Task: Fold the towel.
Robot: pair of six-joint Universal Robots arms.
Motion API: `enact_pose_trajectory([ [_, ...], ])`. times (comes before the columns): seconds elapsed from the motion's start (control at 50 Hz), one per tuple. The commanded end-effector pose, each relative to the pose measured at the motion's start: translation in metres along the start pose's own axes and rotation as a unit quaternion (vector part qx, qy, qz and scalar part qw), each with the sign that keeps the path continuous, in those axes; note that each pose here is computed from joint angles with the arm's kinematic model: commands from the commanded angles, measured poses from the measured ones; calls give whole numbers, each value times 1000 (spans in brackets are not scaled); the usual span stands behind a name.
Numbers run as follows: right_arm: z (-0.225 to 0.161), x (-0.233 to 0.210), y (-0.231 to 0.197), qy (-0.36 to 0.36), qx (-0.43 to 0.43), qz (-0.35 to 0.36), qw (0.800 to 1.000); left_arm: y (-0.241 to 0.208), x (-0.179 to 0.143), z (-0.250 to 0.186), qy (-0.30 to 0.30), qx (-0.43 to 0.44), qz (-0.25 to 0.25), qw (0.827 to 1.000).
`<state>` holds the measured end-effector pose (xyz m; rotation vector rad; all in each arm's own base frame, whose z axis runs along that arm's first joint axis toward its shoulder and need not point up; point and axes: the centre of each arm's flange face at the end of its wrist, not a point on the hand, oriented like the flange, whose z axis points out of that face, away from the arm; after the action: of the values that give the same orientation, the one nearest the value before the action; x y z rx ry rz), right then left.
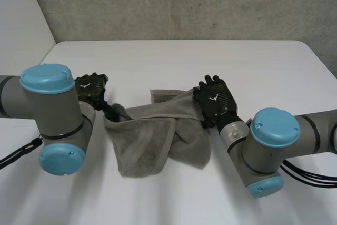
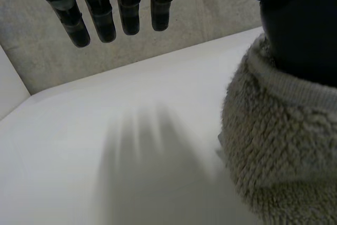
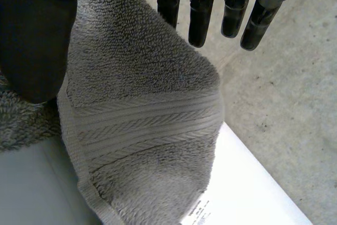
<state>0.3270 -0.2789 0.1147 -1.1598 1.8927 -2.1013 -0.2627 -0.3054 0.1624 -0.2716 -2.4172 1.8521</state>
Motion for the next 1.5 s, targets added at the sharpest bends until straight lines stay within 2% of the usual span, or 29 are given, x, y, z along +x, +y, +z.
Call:
enact_pose_trajectory([
  [0.02, 5, -2, 7, -1, -7, 29, 1000, 5, -7, 1, -9, -12, -1, 1000],
  [0.14, 9, 14, -17, 13, 26, 59, 998, 4, -5, -2, 2, -20, -1, 1000],
  [0.18, 9, 40, -44, 27, 58, 78, 995, 3, -4, -3, 9, -22, -1, 1000],
  [0.26, 5, 67, -58, 24, 62, 94, 993, -7, -3, -6, 33, -16, -8, 999],
  [0.46, -34, 123, -131, -17, 78, 106, 991, -104, 3, -53, 171, 94, -64, 979],
  [0.58, -56, 142, -168, -32, 100, 104, 989, -150, 4, -99, 221, 126, -57, 965],
  [0.68, -81, 147, -195, -98, 87, 105, 986, -165, 1, -120, 262, 119, -48, 956],
  [0.76, -83, 152, -193, -121, 72, 104, 985, -164, -13, -111, 255, 110, -43, 960],
  [0.82, -74, 149, -182, -134, 57, 77, 986, -155, -28, -86, 231, 96, -35, 968],
  [0.86, -60, 144, -168, -143, 43, 53, 987, -134, -30, -48, 222, 75, -13, 972],
  [0.9, -35, 129, -155, -158, 47, -15, 986, -125, -29, -29, 220, 76, 6, 972],
  [0.92, -34, 129, -155, -158, 47, -15, 986, -125, -29, -29, 220, 76, 6, 972],
  [0.96, -8, 125, -150, -128, 63, -80, 986, -118, -26, -9, 222, 85, 26, 971],
  [0.98, -8, 125, -150, -128, 63, -80, 986, -119, -18, 13, 223, 114, 50, 967],
  [1.02, 19, 139, -166, -28, 104, -125, 986, -124, -9, 19, 226, 141, 66, 962],
  [1.04, 19, 139, -166, -28, 104, -125, 986, -139, 0, 21, 223, 190, 83, 953],
  [1.06, 23, 150, -182, 31, 136, -135, 981, -160, 4, 18, 215, 246, 89, 941],
  [1.08, 20, 163, -205, 87, 181, -142, 969, -160, 4, 18, 215, 247, 89, 941],
  [1.1, 20, 163, -205, 87, 181, -142, 969, -182, 9, 8, 213, 307, 96, 922],
  [1.12, 6, 178, -235, 130, 237, -143, 952, -212, 12, -10, 208, 377, 102, 897],
  [1.14, 5, 178, -235, 130, 237, -143, 952, -212, 12, -10, 208, 378, 102, 896],
  [1.16, -17, 190, -265, 157, 294, -138, 932, -242, 13, -37, 204, 441, 103, 868],
  [1.18, -37, 196, -285, 165, 336, -127, 918, -243, 13, -37, 204, 441, 103, 868],
  [1.22, -49, 196, -291, 150, 356, -119, 915, -282, 7, -86, 202, 522, 94, 824],
  [1.26, -55, 195, -288, 128, 355, -112, 919, -289, 3, -101, 208, 531, 86, 817],
  [1.36, -65, 186, -258, 49, 302, -88, 948, -258, 8, -95, 270, 477, 71, 833],
  [1.38, -68, 179, -242, 22, 272, -80, 959, -238, 10, -87, 287, 445, 73, 845],
  [1.4, -67, 171, -222, -5, 240, -71, 968, -238, 10, -87, 287, 444, 73, 845],
  [1.5, -66, 140, -163, -66, 157, -76, 983, -147, 13, -54, 314, 304, 64, 897],
])
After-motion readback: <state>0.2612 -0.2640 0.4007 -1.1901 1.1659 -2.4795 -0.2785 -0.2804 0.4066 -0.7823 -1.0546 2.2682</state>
